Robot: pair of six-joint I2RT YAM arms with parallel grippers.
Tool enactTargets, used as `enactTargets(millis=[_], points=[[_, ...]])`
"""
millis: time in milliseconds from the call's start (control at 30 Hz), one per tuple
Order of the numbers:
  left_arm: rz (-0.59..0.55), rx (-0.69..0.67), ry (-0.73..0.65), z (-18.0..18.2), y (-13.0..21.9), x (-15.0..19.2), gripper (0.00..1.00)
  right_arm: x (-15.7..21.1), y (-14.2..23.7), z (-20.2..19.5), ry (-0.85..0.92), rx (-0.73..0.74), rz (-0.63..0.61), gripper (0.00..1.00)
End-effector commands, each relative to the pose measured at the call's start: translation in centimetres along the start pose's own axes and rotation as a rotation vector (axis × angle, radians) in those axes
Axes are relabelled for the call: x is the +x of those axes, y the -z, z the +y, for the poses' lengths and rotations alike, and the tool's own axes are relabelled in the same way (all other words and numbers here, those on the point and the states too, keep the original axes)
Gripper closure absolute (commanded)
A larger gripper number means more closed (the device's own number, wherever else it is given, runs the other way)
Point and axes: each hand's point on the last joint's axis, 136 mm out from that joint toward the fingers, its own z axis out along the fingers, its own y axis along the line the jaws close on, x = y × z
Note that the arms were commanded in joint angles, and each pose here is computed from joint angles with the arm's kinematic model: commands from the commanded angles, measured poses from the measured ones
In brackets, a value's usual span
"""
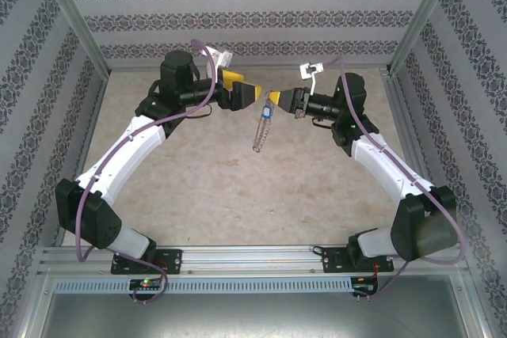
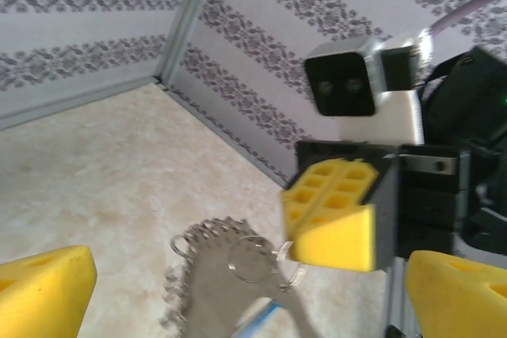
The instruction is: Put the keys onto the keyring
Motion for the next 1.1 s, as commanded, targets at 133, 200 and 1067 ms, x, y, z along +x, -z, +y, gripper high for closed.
enactTargets(millis=[133,200,1067], points=[[-0.085,-0.189,-0.048,3.6,3.0,-2.2,0.00,-1.2,-0.7,1.3,0.078,-0.101,0.059,1.00],[-0.066,-0.149,-0.039,3.6,3.1,-2.6,0.00,-1.3,-1.0,1.0,0.074,-0.111,0.071,1.00],[0.146,0.272,0.067,0.9,-0.5,0.5,0.60,-2.7,-1.5,-2.3,0.066,-0.023,0.039,1.00]])
